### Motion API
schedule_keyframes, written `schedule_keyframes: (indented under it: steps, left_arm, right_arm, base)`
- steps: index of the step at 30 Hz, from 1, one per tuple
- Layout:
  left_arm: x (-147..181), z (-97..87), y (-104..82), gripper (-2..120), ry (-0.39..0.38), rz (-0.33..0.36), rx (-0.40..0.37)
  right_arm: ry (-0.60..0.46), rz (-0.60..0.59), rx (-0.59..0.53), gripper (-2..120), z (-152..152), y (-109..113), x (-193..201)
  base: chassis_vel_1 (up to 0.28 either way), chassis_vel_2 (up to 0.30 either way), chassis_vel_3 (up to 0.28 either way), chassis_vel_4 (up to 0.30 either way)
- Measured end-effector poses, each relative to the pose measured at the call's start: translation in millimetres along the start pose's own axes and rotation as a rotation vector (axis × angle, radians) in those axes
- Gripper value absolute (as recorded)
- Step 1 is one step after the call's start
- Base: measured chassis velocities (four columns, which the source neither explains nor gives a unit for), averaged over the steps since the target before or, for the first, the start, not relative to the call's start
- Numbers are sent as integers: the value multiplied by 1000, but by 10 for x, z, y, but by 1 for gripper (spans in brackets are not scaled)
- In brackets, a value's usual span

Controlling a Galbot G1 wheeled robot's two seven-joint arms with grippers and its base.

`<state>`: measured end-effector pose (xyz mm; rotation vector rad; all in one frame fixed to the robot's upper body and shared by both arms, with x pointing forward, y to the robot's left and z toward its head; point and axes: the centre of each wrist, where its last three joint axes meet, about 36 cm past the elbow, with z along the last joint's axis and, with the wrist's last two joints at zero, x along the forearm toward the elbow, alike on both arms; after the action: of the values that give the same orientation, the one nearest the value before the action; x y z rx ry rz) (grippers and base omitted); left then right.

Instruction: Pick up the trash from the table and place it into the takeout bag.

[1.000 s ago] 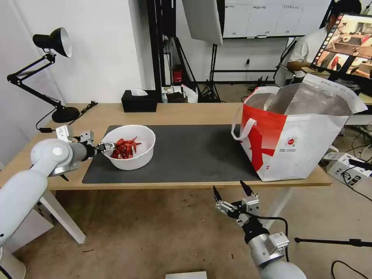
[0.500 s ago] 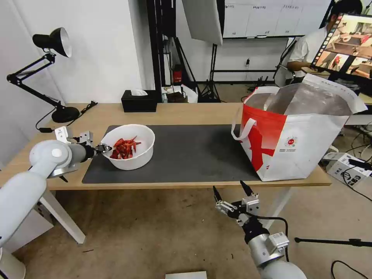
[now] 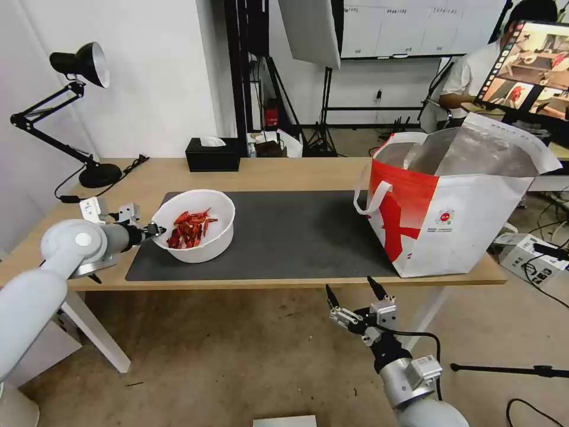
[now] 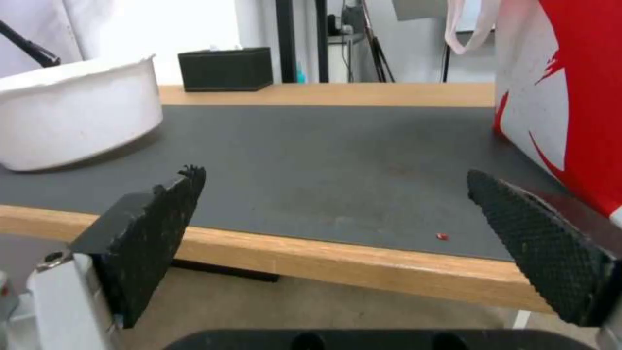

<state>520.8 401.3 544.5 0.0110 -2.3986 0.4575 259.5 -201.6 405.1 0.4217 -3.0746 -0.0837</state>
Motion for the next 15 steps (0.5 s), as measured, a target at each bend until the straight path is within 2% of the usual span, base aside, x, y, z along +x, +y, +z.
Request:
schedule_keyframes:
  steps: [8, 15]
  left_arm:
    - [48, 26, -14, 0, -18, 11, 6]
    - [234, -54, -84, 0, -76, 65, -1]
  right_arm:
    - [0, 0, 0, 100, 0, 0, 0]
    - [0, 0, 0, 100, 0, 0, 0]
  base:
    - [0, 0, 0, 0]
    - [0, 0, 0, 0]
